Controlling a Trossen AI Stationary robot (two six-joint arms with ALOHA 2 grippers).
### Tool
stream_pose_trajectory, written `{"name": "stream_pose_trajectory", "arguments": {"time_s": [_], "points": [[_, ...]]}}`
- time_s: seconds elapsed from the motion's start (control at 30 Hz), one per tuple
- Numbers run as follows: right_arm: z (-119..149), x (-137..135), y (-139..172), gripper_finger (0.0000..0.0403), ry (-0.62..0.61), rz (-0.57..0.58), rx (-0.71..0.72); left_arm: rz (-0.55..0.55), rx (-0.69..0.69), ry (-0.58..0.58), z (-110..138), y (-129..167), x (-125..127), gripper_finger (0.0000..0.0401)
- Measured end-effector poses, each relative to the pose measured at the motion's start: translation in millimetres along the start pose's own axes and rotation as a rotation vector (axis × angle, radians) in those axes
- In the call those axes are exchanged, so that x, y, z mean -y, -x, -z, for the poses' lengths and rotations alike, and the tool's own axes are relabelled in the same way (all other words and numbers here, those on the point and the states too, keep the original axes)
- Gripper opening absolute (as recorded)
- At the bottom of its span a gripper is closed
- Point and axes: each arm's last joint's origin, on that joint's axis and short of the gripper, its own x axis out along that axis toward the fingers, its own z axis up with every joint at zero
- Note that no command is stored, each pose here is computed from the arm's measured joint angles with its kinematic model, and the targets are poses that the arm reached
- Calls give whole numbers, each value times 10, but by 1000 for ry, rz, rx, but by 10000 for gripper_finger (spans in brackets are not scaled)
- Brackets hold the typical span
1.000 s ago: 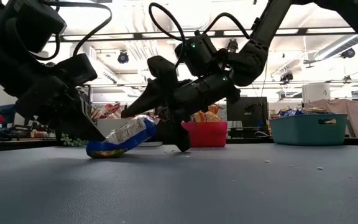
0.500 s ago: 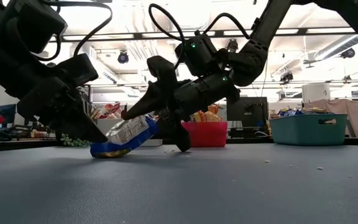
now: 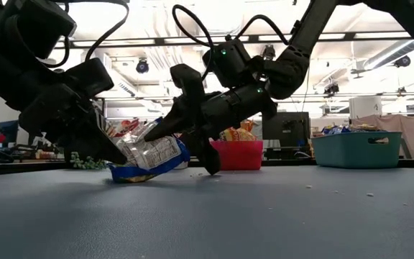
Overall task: Sort Maruchan noodles
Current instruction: Put the blue noodle pack into the green bin
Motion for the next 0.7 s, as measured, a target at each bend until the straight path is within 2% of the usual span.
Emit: {"name": "stream_pose_trajectory", "arguments": {"time_s": [0.27, 0.7], "points": [[-31, -25, 41, 122, 27, 8, -9, 7, 25, -47, 0, 43, 64, 0], [-52, -48, 76, 121, 49, 22, -19, 38, 227, -153, -199, 342, 221, 0]]}}
